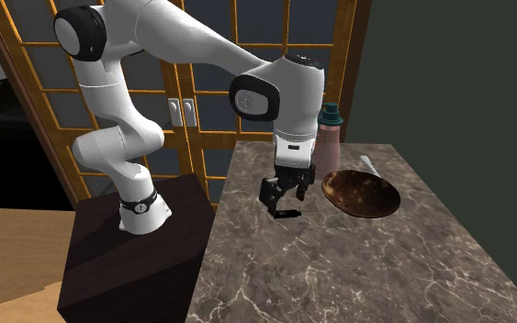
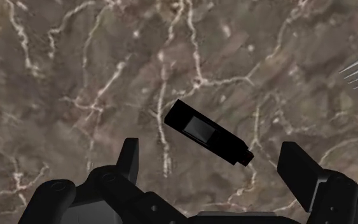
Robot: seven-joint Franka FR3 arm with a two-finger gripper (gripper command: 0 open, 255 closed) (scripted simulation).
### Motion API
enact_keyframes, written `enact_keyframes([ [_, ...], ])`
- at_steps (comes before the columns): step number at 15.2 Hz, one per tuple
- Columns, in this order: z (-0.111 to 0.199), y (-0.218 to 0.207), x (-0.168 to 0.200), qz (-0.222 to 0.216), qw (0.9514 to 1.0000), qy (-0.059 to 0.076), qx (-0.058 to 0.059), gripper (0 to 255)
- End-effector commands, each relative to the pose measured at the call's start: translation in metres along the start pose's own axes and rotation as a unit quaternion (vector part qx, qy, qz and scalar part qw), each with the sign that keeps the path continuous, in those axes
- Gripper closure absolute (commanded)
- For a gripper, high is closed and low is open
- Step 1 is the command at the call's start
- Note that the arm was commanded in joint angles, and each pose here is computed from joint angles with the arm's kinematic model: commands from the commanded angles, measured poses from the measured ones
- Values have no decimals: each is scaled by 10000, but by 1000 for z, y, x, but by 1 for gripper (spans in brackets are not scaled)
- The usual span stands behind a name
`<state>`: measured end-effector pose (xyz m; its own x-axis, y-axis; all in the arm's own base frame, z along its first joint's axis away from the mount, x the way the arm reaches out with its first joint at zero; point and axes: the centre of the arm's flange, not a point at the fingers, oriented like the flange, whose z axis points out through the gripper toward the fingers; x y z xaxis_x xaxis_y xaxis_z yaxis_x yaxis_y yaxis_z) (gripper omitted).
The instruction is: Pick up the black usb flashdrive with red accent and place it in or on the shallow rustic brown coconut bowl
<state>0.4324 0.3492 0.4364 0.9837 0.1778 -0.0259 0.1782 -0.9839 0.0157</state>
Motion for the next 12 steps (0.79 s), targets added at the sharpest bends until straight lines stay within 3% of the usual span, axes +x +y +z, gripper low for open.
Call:
enact_keyframes([
  [1, 10, -2, 0, -1, 10000, 2, 0, 0],
  [4, 24, -2, 0, -1, 10000, 2, 0, 0],
  [12, 24, -2, 0, -1, 10000, 2, 0, 0],
])
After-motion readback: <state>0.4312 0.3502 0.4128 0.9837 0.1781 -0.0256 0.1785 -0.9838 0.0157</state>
